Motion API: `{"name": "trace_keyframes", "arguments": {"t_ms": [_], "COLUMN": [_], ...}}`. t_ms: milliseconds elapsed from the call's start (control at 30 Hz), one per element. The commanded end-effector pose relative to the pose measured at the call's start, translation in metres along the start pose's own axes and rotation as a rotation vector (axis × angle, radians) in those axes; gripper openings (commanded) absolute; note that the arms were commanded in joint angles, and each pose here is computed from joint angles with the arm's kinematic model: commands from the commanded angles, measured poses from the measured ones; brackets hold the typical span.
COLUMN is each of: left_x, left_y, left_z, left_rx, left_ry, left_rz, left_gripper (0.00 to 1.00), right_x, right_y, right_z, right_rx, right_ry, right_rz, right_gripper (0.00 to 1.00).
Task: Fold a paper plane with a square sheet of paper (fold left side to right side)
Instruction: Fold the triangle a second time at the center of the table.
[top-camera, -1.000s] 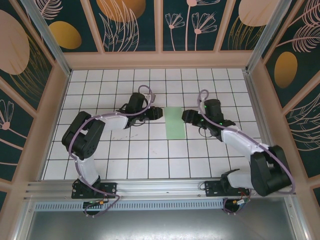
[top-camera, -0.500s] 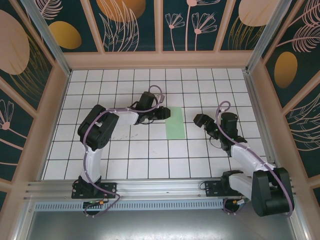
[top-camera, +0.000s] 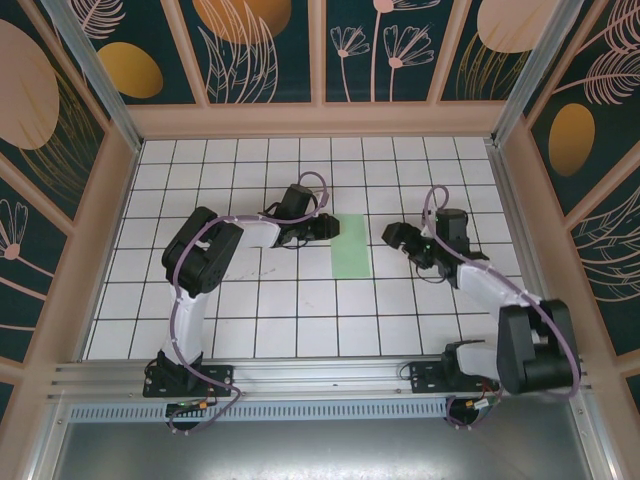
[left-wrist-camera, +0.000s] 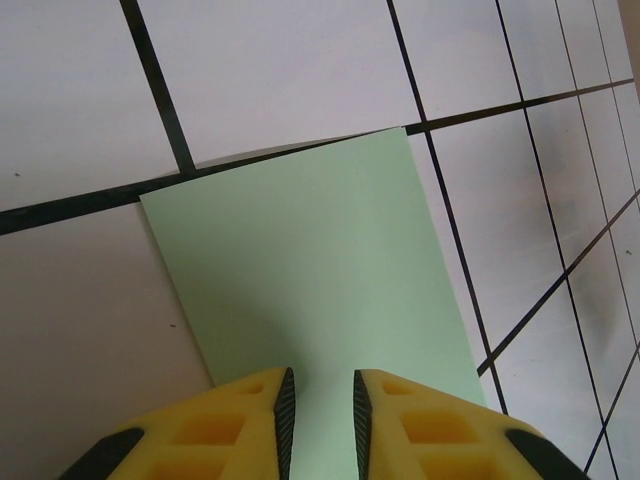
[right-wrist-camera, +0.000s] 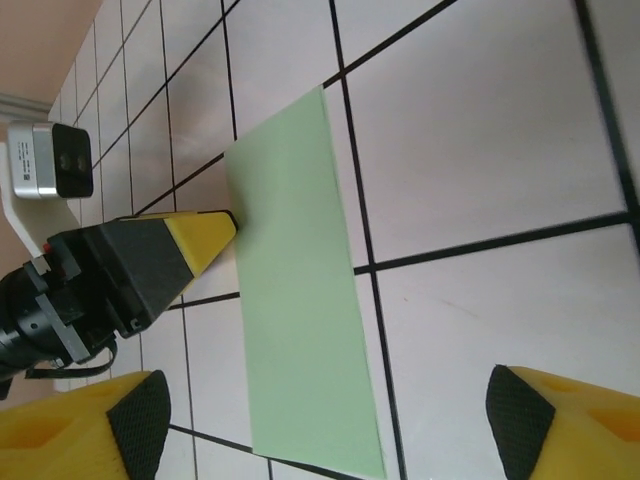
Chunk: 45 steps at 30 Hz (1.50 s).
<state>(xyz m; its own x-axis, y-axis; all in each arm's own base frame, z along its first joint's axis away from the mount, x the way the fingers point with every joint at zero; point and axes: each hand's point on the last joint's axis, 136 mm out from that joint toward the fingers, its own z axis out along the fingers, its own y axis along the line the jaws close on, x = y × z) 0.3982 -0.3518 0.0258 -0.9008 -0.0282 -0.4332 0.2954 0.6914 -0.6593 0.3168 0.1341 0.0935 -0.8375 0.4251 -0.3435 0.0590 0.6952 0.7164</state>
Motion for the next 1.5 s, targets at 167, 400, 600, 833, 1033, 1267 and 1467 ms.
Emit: {"name": "trace_keyframes", "arguments": {"t_ms": [167,400,600,833,1033,1267,1467], "left_x": [0.022,0.028,0.02,-0.006,0.003,0.038,0.051], "left_y": [0.022,0.027,0.01,-0.031,-0.045,-0.047,-0.037], "left_z": [0.01,0.011,0.006,-0.02,-0.041,-0.036,-0.023], "left_rx": [-0.062,-0.167,-0.14,-0.056,-0.01,0.013,-0.011], "left_ry": [0.059,0.09,0.067,-0.003,-0.006,0.068,0.107], "left_rz": [-0.009,0.054,0.09,0.12,0.102,0.07,0.056], "left_gripper": [0.24,0.24,0.24,0.26,0.27,0.27,0.27], "right_x": [0.015,0.02,0.022,0.024,0.023,0.022,0.025], "right_y": [0.014,0.005,0.005,0.007,0.006,0.005,0.004], "right_z": [0.04,0.052,0.053,0.053,0.051,0.053,0.052], "right_rx": [-0.033,0.044,0.04,0.031,0.043,0.047,0.047], "right_ry": [0.214,0.245,0.252,0.263,0.256,0.255,0.262], "right_rz": [0.013,0.016,0.023,0.025,0.02,0.02,0.022], "right_gripper": [0.67,0.66,0.65,0.64,0.64,0.64,0.64]}}
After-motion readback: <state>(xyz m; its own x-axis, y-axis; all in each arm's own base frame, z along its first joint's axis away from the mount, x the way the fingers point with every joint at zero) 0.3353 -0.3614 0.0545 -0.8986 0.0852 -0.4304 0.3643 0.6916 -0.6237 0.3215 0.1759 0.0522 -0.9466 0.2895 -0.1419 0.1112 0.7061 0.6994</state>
